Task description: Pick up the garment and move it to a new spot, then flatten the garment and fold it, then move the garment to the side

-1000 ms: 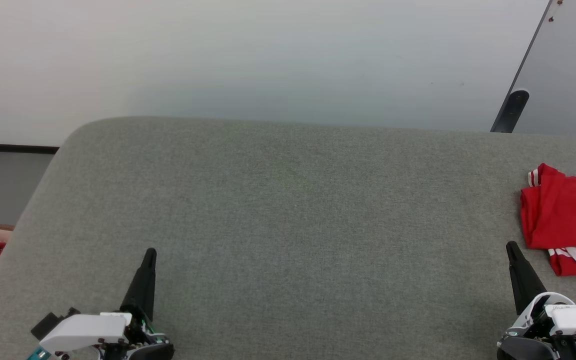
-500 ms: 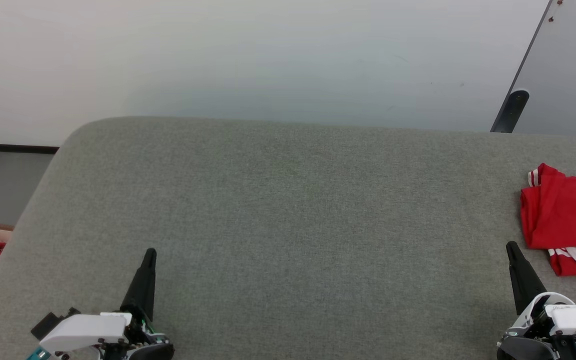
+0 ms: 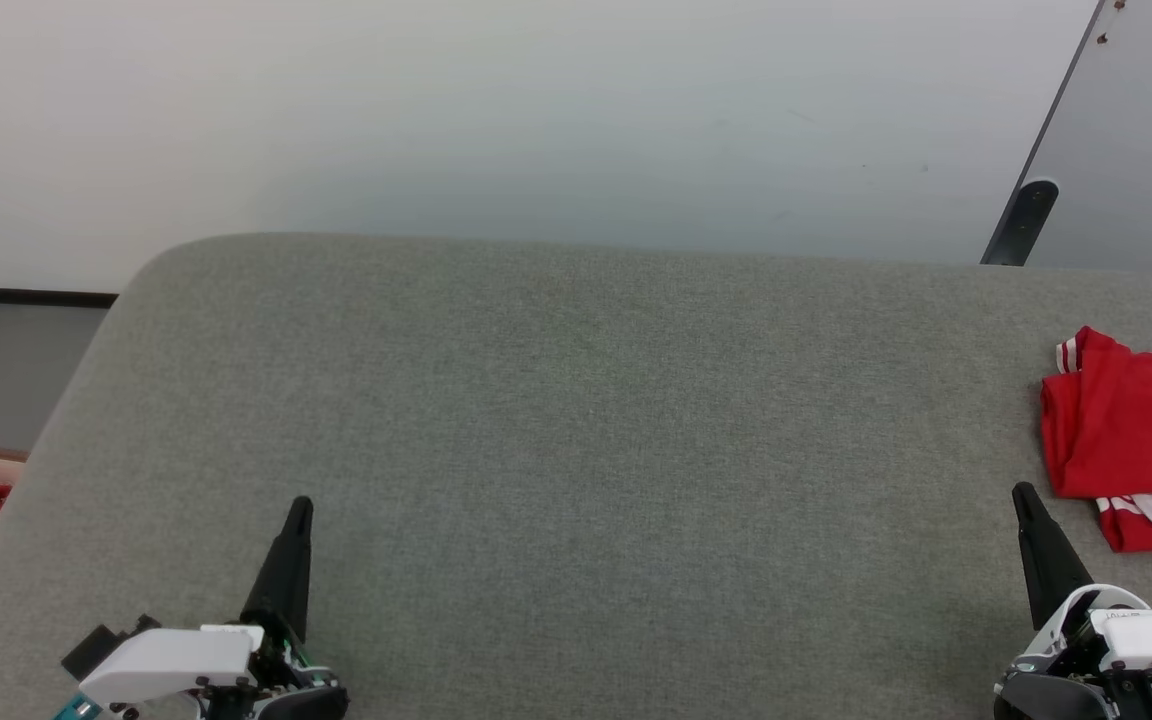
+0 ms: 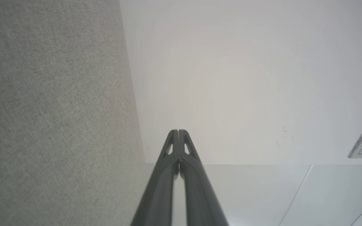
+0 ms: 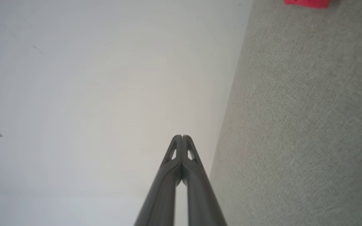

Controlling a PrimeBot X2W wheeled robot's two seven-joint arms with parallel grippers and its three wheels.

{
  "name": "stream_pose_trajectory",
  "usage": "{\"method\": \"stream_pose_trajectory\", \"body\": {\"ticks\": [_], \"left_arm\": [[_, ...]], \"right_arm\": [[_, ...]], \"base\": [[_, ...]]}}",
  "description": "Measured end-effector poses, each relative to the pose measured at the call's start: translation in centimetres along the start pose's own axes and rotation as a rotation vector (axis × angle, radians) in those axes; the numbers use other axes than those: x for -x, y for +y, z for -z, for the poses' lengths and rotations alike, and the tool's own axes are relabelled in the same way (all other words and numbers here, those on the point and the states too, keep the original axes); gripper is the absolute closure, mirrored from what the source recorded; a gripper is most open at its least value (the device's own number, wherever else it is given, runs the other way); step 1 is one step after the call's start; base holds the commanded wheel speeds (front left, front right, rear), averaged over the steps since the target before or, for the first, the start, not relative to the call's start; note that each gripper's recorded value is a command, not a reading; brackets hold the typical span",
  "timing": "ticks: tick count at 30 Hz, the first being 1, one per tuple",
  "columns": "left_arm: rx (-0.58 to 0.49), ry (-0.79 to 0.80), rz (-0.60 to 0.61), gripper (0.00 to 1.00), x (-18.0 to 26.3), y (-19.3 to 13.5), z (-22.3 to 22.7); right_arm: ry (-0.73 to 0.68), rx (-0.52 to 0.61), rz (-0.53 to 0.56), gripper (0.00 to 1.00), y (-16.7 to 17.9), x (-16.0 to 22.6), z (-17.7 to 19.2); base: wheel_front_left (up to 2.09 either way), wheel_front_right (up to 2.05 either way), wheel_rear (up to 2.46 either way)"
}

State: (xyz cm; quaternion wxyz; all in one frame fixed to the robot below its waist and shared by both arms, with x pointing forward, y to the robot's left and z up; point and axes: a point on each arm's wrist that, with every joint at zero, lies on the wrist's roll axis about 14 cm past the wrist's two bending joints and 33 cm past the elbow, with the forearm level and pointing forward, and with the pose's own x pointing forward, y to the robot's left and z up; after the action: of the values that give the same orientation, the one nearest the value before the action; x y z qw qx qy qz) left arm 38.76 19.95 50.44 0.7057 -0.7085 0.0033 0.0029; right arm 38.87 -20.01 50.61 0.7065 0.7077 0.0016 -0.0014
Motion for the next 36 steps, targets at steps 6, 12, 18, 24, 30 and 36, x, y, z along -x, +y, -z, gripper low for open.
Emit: {"method": "stream_pose_trajectory", "body": {"ticks": [6,12,18,24,30,36], "left_arm": [[0.0,0.0,0.0,1.0,0.0,0.0,0.0],[0.0,0.0,0.0,1.0,0.0,0.0,0.0],[0.0,0.0,0.0,1.0,0.0,0.0,0.0],[0.0,0.0,0.0,1.0,0.0,0.0,0.0],[0.0,0.0,0.0,1.0,0.0,0.0,0.0],[0.0,0.0,0.0,1.0,0.0,0.0,0.0]], "right_arm": [[0.0,0.0,0.0,1.0,0.0,0.0,0.0],[0.0,0.0,0.0,1.0,0.0,0.0,0.0],[0.0,0.0,0.0,1.0,0.0,0.0,0.0],[0.0,0.0,0.0,1.0,0.0,0.0,0.0],[0.0,0.0,0.0,1.0,0.0,0.0,0.0],[0.0,0.0,0.0,1.0,0.0,0.0,0.0]], "base": [[0.0,0.0,0.0],[0.0,0.0,0.0],[0.0,0.0,0.0],[0.0,0.0,0.0],[0.0,0.0,0.0],[0.0,0.0,0.0]]}}
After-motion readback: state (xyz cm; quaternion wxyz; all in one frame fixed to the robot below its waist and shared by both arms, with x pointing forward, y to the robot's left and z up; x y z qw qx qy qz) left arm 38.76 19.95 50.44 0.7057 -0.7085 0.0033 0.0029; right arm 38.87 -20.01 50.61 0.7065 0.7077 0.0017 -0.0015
